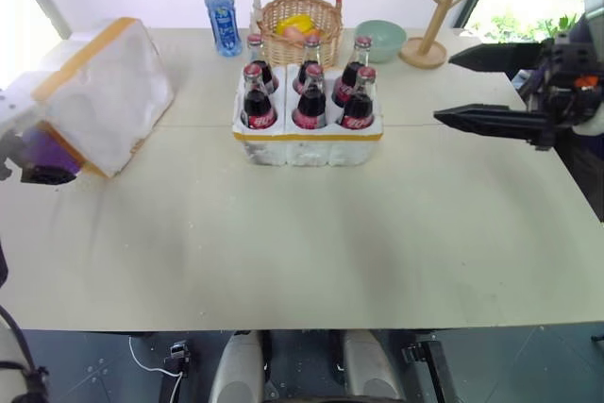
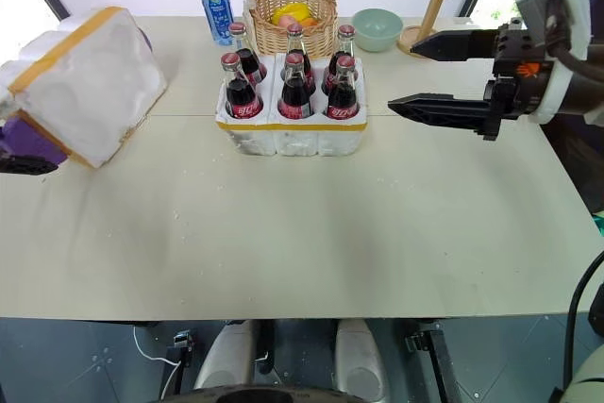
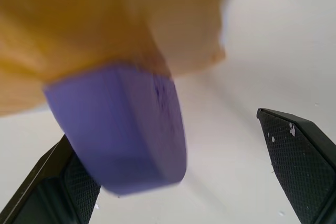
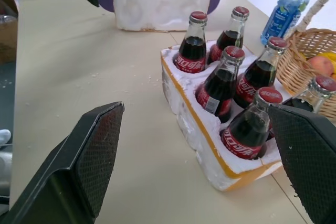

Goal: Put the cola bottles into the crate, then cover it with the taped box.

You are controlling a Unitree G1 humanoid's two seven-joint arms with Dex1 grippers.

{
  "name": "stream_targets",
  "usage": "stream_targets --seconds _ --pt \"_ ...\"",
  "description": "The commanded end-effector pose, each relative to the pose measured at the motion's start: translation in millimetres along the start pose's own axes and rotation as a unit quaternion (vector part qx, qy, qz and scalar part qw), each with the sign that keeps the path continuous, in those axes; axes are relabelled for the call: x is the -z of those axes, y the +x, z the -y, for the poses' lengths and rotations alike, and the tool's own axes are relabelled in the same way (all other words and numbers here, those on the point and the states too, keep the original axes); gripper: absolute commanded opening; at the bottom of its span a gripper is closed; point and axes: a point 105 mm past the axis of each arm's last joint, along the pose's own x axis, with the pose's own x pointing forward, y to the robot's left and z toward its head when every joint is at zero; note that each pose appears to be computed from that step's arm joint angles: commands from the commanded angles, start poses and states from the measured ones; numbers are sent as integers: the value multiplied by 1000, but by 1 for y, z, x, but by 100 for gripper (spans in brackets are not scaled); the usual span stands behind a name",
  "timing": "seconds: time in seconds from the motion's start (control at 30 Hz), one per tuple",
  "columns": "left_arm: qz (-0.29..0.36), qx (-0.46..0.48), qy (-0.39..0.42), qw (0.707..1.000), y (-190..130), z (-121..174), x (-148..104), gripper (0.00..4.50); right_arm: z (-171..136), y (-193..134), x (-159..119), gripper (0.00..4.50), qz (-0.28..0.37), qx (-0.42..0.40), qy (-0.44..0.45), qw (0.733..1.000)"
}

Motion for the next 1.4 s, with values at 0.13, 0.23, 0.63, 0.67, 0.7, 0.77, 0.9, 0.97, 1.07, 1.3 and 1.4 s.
stream_targets --seconds 0.13,0.23,0.63,0.67,0.7,0.77,0.9,0.97,1.07,1.3,1.4 --pt "32 -105 13 994 -1 -21 -14 450 0 0 -10 443 24 11 -13 1000" --pt "46 -133 -3 990 7 -25 -16 450 -1 3 -10 443 24 9 -13 1000" --pt "60 -125 -37 990 19 -19 -18 258 -2 1 -6 450 18 16 -11 1000" --pt "57 -121 -35 990 19 -19 -17 209 -3 1 -5 450 17 16 -12 1000" --pt "56 -116 -35 991 18 -18 -18 156 -3 0 -5 450 17 16 -12 1000" --pt "56 -107 -34 992 17 -16 -19 60 -3 -1 -4 450 16 16 -12 1000" --pt "55 -114 -24 992 15 -18 -22 38 -3 0 -2 450 15 17 -10 1000" --pt "66 -126 -20 990 11 -22 -27 38 -3 0 1 450 12 16 -3 1000" --pt "101 -166 6 981 1 -31 -43 38 -5 -1 6 450 9 13 14 1000" --pt "222 -281 159 920 -34 -40 -112 38 2 -9 21 450 -9 58 14 998" --pt "282 -296 246 879 -44 -25 -145 38 1 -11 25 450 -4 65 24 998"
